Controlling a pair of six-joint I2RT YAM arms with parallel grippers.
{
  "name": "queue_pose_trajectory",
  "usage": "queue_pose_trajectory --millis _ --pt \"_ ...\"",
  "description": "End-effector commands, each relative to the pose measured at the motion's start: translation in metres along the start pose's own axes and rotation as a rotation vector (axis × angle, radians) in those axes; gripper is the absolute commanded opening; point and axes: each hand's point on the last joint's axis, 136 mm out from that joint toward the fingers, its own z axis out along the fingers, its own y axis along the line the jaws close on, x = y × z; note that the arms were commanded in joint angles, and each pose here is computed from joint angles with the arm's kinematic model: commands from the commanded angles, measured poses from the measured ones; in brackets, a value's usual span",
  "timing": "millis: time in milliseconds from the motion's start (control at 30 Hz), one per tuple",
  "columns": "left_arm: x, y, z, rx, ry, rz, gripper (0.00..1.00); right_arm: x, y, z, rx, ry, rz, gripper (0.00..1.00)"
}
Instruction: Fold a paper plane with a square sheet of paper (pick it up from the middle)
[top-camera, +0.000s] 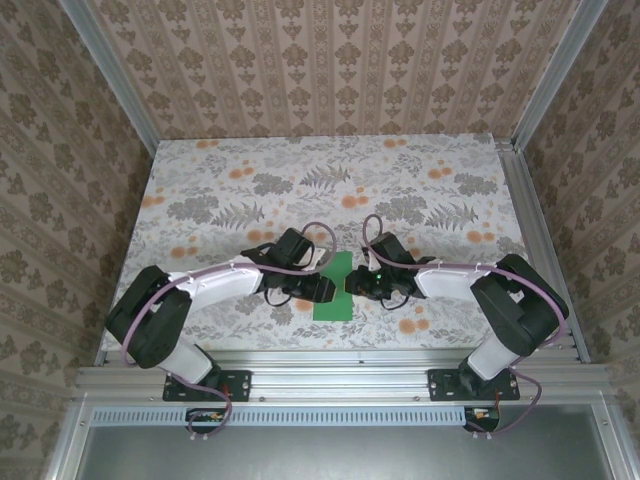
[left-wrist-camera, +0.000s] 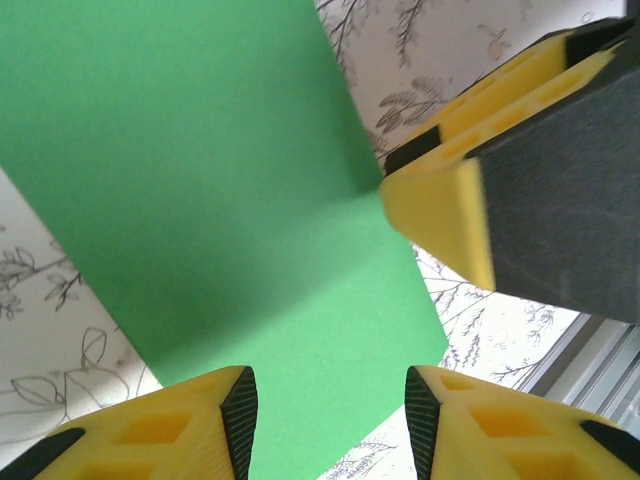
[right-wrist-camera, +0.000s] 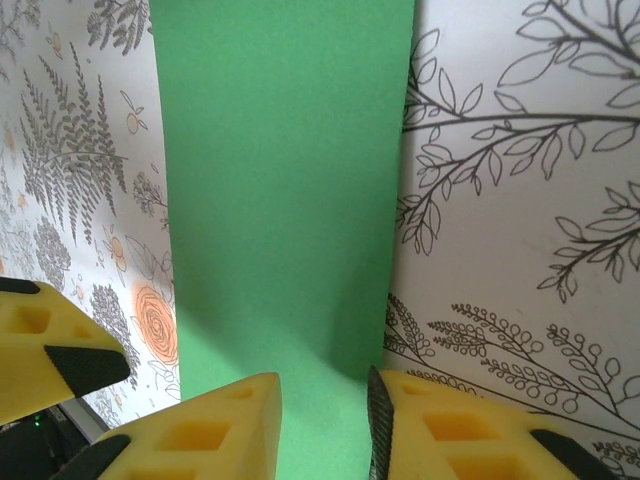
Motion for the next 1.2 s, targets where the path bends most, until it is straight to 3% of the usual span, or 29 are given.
queue_pose_trajectory --millis 0,500,1167 --pt "-0.002 0.002 0.003 0.005 -0.013 -0.026 0.46 0.004 -0.002 0.000 0.028 0.011 0.011 0.35" --pt "0.013 0.026 0.027 -0.043 0.050 -0.025 0.45 0.000 -0.005 -0.002 0.104 0.009 -0.006 0.40" --pt "0.013 0.030 0.025 -0.006 0.029 -0.043 0.40 0.002 0.039 0.008 -0.171 0.047 0.076 0.37"
